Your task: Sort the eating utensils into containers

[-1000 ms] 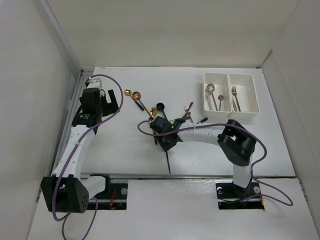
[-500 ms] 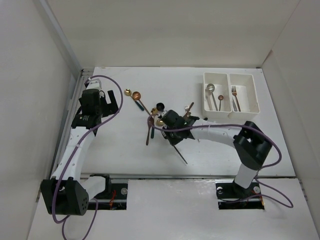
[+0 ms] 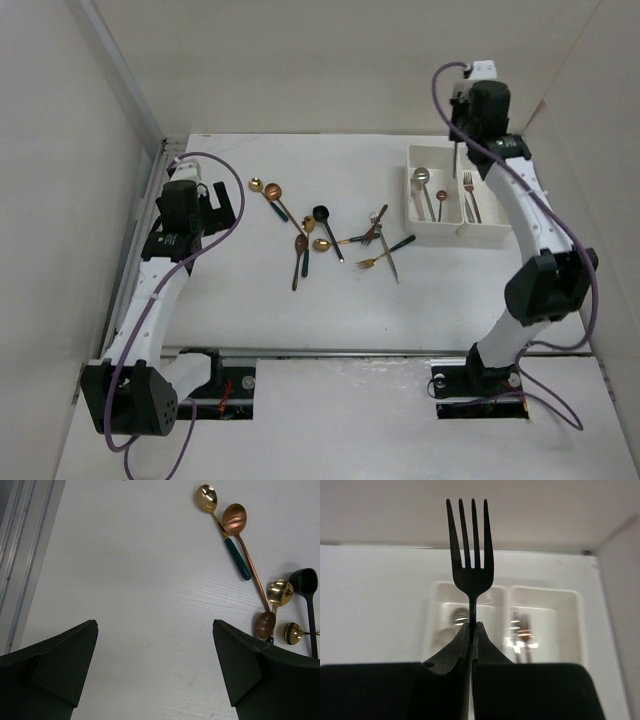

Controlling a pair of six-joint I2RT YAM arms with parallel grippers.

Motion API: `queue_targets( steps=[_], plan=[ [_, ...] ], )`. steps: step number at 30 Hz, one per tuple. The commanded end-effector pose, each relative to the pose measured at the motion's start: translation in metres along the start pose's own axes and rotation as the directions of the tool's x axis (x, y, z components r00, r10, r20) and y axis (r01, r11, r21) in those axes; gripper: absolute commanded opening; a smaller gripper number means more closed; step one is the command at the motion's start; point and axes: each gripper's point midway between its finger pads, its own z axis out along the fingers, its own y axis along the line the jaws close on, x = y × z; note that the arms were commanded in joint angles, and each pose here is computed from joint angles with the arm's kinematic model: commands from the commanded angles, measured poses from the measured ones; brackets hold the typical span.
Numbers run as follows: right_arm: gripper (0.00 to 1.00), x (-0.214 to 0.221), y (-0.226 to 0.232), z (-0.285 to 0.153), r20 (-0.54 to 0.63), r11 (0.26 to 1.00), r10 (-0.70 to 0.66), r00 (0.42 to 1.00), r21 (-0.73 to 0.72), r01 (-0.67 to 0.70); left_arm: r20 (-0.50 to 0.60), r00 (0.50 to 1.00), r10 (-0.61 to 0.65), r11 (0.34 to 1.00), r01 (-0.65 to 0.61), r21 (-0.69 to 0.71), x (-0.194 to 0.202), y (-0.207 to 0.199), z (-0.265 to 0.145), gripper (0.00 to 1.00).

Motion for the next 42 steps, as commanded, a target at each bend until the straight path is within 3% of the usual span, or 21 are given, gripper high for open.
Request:
queue_targets(
  steps=[1,3,4,7,14,16,18,20,21,23,26,27,29,31,33,34,35,39,41,42],
  plan=[
    [0.00,0.031,-0.085,0.054,-0.097,0.982,-0.033,0.995,0.183,0.051,0.067,0.998,-0.006,1.000,0.007,-0.023,-0.015,0.007,-0.007,0.99],
    [0.00,0.035,-0.127,0.069,-0.122,0.967,-0.026,0.992,0.247,0.056,0.070,0.997,-0.016,0.999,0.019,-0.041,-0.017,0.014,-0.006,0.99],
    [0.00,0.061,-0.133,0.086,-0.187,0.965,-0.037,0.982,0.247,0.084,0.070,0.997,-0.016,0.999,0.019,-0.041,-0.017,0.014,-0.006,0.99],
    [0.00,0.100,-0.146,0.103,-0.293,0.950,-0.079,0.953,0.269,0.161,0.067,0.997,-0.025,0.996,0.031,-0.079,-0.016,0.024,-0.003,0.99],
    [0.00,0.175,-0.154,0.097,-0.448,0.941,-0.001,0.894,0.302,0.152,0.047,0.998,-0.028,0.995,0.033,-0.091,-0.015,0.027,0.003,0.99],
    [0.15,0.182,-0.153,0.095,-0.466,0.942,-0.001,0.885,0.297,0.157,0.047,0.998,-0.028,0.995,0.033,-0.091,-0.017,0.027,0.004,0.99],
    [0.44,0.192,-0.151,0.090,-0.502,0.947,-0.001,0.865,0.279,0.163,0.056,0.998,-0.029,0.995,0.034,-0.089,-0.019,0.026,0.005,0.99],
    [0.56,0.173,-0.150,0.083,-0.462,0.948,0.010,0.887,0.287,0.139,0.043,0.999,-0.028,0.996,0.032,-0.081,-0.016,0.025,0.007,0.99],
    [0.66,0.161,-0.149,0.078,-0.435,0.950,0.018,0.900,0.288,0.120,0.041,0.999,-0.029,0.997,0.031,-0.072,-0.016,0.023,0.007,0.99],
    [0.72,0.114,-0.144,0.056,-0.335,0.952,0.024,0.942,0.296,0.081,0.041,0.999,-0.029,0.997,0.031,-0.072,-0.016,0.023,0.007,0.99],
    [0.80,0.058,-0.104,0.021,-0.196,0.970,-0.045,0.980,0.225,0.090,0.041,0.999,-0.029,0.997,0.031,-0.072,-0.016,0.023,0.007,0.99],
    [0.83,0.065,-0.062,0.015,-0.201,0.983,-0.111,0.973,0.122,0.137,0.041,0.999,-0.029,0.997,0.031,-0.072,-0.016,0.023,0.007,0.99],
    [0.86,0.064,-0.021,-0.005,-0.183,0.971,-0.233,0.955,0.009,0.239,0.032,0.999,-0.028,0.997,0.030,-0.074,-0.012,0.024,0.008,0.99],
    [0.85,0.103,0.049,-0.019,-0.222,0.921,-0.373,0.901,-0.204,0.331,0.035,0.999,-0.028,0.996,0.030,-0.085,-0.012,0.026,0.008,0.99],
    [0.82,0.142,0.090,-0.040,-0.249,0.831,-0.515,0.821,-0.380,0.406,0.035,0.999,-0.028,0.996,0.030,-0.085,-0.012,0.026,0.008,0.99],
    [0.82,0.160,0.132,-0.060,-0.200,0.745,-0.589,0.783,-0.511,0.429,0.035,0.999,-0.028,0.996,0.030,-0.085,-0.012,0.026,0.008,0.99],
    [0.81,0.193,0.147,-0.072,-0.215,0.680,-0.657,0.723,-0.584,0.444,0.033,0.999,-0.028,0.997,0.030,-0.076,-0.012,0.024,0.008,0.99],
    [0.81,0.251,0.206,-0.102,-0.147,0.482,-0.795,0.588,-0.741,0.467,0.020,0.999,-0.037,0.998,0.038,-0.057,-0.007,0.021,0.010,0.99],
    [0.79,0.259,0.234,-0.111,-0.124,0.443,-0.789,0.602,-0.794,0.417,0.026,0.999,-0.037,0.998,0.039,-0.046,-0.009,0.019,0.007,0.99],
    [0.79,0.244,0.249,-0.104,-0.105,0.466,-0.752,0.651,-0.783,0.411,0.027,0.999,-0.046,0.998,0.048,-0.046,-0.009,0.018,0.007,0.99]
  ],
)
